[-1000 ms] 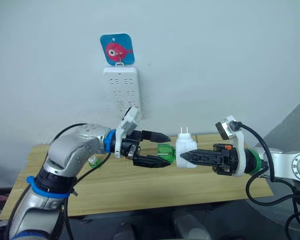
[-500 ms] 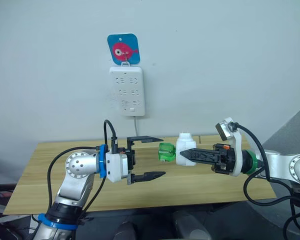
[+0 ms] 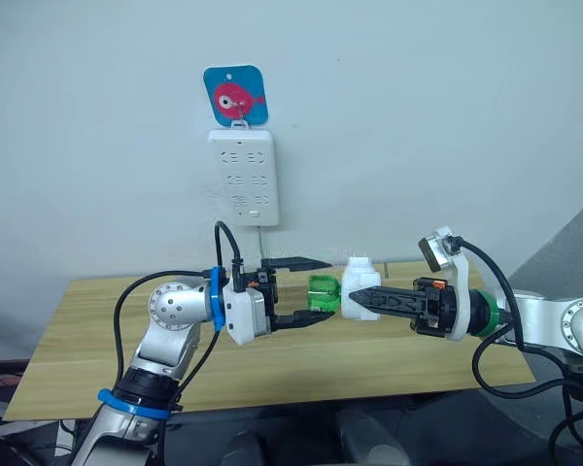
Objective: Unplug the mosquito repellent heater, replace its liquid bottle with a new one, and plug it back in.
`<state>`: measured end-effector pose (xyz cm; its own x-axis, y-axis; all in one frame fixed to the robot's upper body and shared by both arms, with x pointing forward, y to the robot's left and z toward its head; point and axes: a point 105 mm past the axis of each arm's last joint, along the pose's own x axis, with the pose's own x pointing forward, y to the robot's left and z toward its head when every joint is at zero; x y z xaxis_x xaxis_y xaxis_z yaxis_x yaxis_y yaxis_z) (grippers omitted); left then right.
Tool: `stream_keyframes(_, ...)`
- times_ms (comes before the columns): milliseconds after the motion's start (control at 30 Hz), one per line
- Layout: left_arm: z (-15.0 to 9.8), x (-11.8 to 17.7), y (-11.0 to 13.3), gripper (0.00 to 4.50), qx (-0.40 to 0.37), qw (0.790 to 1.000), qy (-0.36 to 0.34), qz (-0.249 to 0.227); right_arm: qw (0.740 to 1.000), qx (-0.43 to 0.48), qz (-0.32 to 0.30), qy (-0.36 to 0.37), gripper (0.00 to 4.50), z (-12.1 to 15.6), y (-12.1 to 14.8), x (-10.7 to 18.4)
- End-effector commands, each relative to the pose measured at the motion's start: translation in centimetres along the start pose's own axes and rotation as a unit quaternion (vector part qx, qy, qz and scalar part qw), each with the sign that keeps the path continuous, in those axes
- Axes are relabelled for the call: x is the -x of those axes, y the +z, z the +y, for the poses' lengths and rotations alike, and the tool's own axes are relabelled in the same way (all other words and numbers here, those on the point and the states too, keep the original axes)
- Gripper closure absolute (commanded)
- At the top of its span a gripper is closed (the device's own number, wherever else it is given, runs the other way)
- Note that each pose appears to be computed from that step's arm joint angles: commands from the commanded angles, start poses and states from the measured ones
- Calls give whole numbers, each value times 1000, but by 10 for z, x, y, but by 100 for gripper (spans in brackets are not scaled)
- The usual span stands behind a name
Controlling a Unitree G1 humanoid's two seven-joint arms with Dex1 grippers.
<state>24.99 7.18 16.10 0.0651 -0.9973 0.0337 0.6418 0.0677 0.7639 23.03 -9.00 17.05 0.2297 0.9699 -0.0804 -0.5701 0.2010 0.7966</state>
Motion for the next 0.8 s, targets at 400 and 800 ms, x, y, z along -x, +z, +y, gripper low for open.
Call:
stream_keyframes(400,19,9,10,224,540,833,-76,93,999,27,22,32,150,19,-2,-1)
stream_keyframes(800,24,7,15,150,493,860,-106,78,998,29,34,43,150,22,-6,-3)
